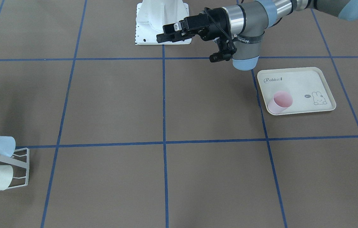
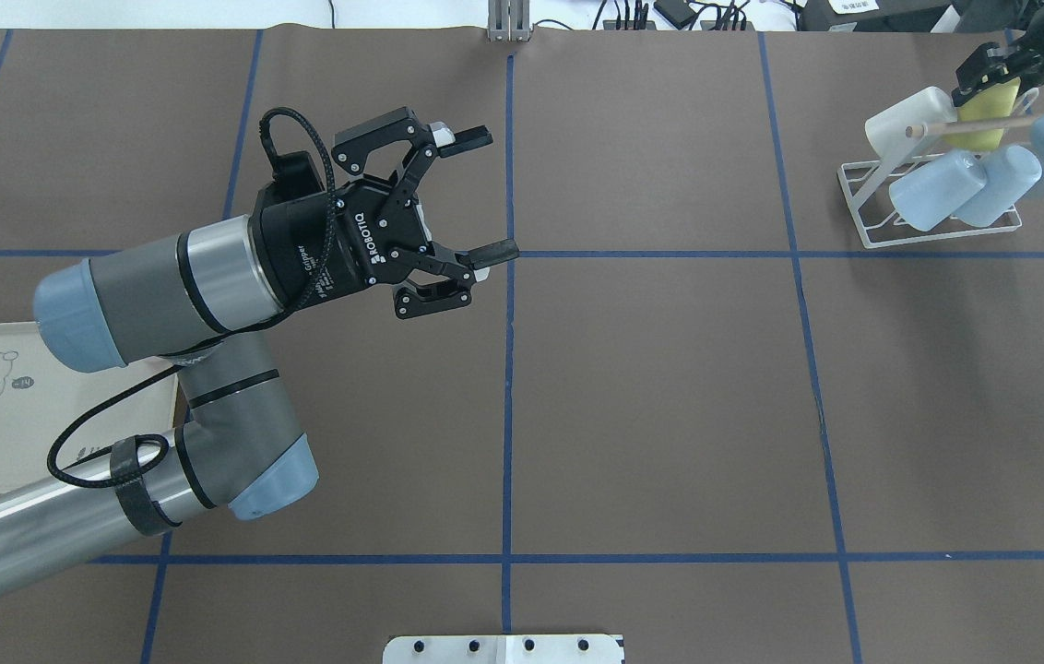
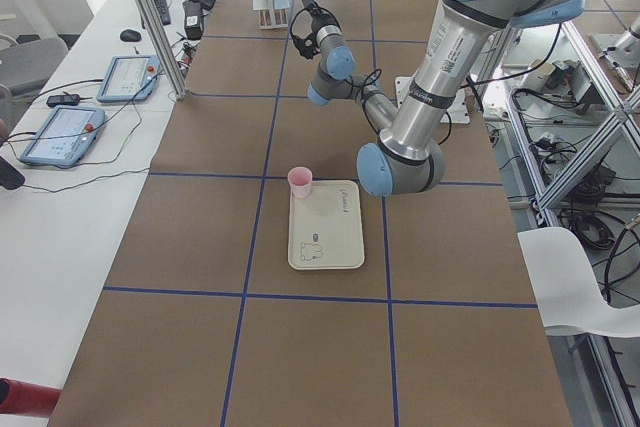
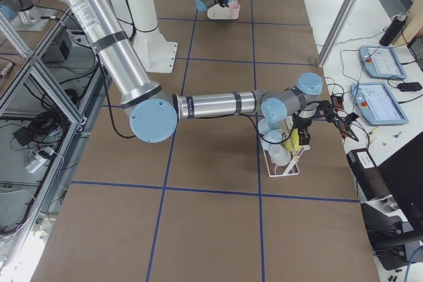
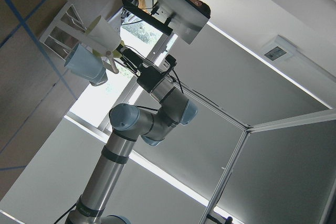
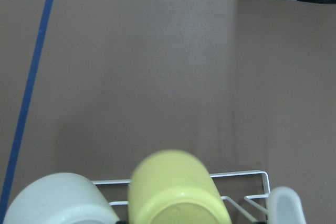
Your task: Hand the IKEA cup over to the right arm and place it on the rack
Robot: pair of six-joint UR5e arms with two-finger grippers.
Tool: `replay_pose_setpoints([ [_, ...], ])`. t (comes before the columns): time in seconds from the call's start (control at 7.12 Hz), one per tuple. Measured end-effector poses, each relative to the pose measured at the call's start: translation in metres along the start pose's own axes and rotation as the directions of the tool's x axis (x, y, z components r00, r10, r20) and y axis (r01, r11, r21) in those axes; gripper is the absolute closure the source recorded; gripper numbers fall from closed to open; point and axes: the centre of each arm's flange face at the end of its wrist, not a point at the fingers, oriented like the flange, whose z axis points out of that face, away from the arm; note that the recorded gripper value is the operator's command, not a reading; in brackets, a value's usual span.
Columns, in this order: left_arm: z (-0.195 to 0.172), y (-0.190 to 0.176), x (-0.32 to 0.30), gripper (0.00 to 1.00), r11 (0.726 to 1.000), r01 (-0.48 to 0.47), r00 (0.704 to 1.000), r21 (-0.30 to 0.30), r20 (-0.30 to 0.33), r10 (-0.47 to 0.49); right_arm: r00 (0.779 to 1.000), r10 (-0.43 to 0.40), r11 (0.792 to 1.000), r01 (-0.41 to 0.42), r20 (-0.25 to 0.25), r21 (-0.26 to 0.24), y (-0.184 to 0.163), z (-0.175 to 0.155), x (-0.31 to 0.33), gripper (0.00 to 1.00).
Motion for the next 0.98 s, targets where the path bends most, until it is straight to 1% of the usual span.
replay_pose_setpoints([
  [0.28,0.000,0.001,0.002,0.03,1.000,-0.015,1.000,-0.002,-0.003,0.015,1.000,-0.004,1.000,0.004,0.002,0.013,-0.003,-0.006,-0.004,0.00],
  [0.42,-0.001,-0.001,0.007,0.03,1.000,-0.032,0.999,0.000,-0.008,0.032,1.000,-0.012,0.999,0.012,0.011,0.035,-0.008,-0.019,-0.011,0.00],
  [0.56,-0.004,-0.005,0.015,0.03,0.997,-0.074,0.997,0.007,-0.013,0.075,0.999,-0.025,0.998,0.023,0.027,0.063,-0.011,-0.038,-0.020,0.00],
  [0.7,-0.011,-0.011,0.018,0.03,0.988,-0.150,0.989,0.023,-0.008,0.150,0.998,-0.030,0.996,0.025,0.055,0.088,-0.012,-0.058,-0.031,0.00],
  [0.84,-0.025,-0.022,0.019,0.04,0.968,-0.246,0.969,0.055,0.021,0.246,0.996,-0.008,0.993,-0.002,0.087,0.114,-0.010,-0.079,-0.043,0.00],
  [0.98,-0.048,-0.037,0.017,0.04,0.925,-0.371,0.927,0.087,0.090,0.364,0.992,0.038,0.989,-0.055,0.119,0.139,-0.002,-0.100,-0.056,0.00],
])
